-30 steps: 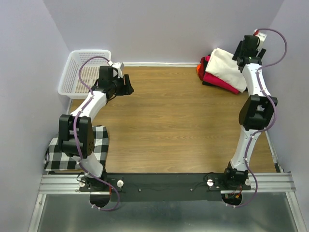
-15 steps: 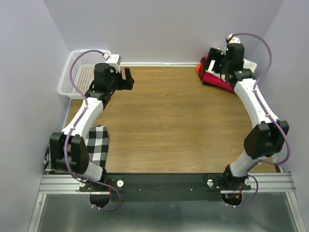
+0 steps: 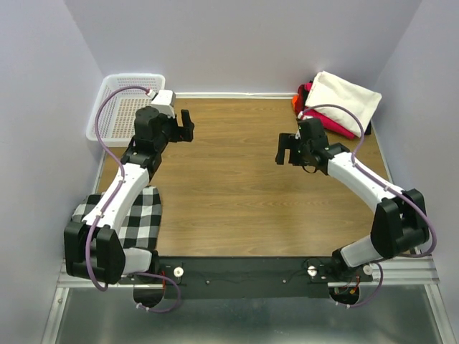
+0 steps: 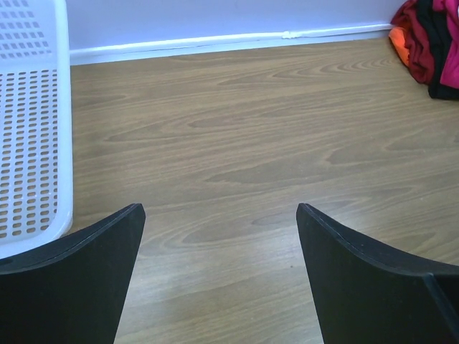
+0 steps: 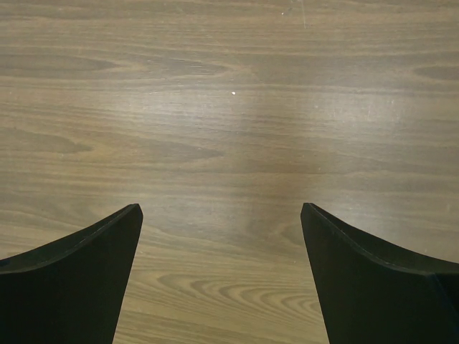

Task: Fold and stack the t-shirts
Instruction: Put the neatly folded tshirt into the corner of the board with the right arm

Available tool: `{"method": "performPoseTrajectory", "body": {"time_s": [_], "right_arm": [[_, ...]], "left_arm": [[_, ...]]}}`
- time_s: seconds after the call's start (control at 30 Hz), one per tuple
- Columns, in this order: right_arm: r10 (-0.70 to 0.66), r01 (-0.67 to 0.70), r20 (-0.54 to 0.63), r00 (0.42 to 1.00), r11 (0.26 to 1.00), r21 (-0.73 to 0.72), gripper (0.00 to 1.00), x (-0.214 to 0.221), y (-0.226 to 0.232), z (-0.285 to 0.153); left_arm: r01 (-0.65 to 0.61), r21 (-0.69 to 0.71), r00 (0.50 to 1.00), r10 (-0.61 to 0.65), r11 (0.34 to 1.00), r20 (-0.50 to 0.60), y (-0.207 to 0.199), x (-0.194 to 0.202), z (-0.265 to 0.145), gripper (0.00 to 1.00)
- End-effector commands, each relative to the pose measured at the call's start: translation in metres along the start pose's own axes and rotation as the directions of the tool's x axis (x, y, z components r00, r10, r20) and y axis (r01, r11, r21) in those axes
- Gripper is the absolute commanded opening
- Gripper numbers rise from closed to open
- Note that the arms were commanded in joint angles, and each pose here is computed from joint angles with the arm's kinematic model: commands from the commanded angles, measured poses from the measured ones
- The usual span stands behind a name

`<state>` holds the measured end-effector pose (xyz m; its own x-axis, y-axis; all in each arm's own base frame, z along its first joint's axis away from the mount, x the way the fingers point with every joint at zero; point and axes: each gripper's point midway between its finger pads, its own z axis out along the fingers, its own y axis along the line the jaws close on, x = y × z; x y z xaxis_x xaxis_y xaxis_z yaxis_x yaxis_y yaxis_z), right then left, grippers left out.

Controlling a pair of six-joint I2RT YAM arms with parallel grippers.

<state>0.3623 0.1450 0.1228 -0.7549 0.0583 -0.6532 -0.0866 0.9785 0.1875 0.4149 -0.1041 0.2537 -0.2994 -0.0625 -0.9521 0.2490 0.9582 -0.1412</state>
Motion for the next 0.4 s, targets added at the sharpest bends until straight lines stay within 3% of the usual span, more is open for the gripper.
{"method": "performPoseTrajectory", "body": {"time_s": [0.0,0.37], "right_arm": [[0.024,-0.025,0.083,0.996,1.000,0.012,1.00,-0.006,0.006,-0.010],[0.004,-0.005,0.106,0.994,1.000,0.013,1.00,-0.013,0.009,-0.001]], "left_arm": [[-0.037,-0.018,0.997,0.038,0.999,0.072,-0.002,-0.016,-0.008,0.96],[-0.050,-0.008,0.998,0.050,0.999,0.027,-0.007,-0.001,-0.004,0.96]]}}
